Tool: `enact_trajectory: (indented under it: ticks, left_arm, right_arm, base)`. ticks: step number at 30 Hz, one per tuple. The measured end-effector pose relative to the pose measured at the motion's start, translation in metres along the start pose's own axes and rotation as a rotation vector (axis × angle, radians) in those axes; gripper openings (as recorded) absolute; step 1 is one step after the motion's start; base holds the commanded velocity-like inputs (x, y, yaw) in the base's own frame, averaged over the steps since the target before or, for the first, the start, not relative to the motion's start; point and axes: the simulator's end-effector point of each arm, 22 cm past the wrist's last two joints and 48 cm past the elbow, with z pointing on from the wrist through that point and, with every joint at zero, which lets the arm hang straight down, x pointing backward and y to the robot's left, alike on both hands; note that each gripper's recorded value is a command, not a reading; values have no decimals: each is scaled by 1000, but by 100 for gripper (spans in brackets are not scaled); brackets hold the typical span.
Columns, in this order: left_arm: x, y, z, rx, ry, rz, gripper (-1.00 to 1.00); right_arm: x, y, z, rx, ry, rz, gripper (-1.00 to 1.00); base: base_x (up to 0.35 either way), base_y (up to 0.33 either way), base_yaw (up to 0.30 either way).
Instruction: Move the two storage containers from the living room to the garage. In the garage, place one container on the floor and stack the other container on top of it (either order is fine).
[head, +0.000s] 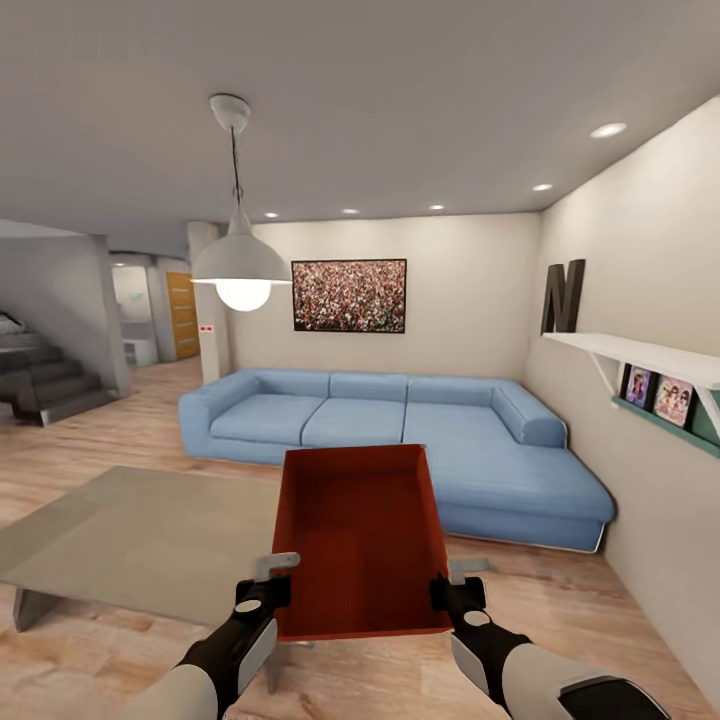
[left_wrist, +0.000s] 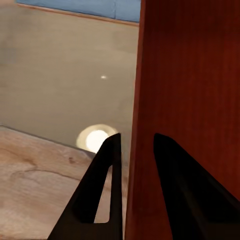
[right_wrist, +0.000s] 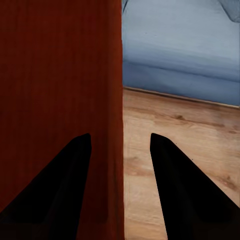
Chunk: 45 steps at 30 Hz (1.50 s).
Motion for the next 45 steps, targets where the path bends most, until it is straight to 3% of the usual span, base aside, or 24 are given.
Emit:
enact_trajectory:
  ticks: [45]
  left_arm:
    - [-3, 0, -1, 1, -7, 0, -100]
  right_arm:
    - [-3, 0, -1, 1, -6, 1, -100]
  base:
    - [0, 0, 300]
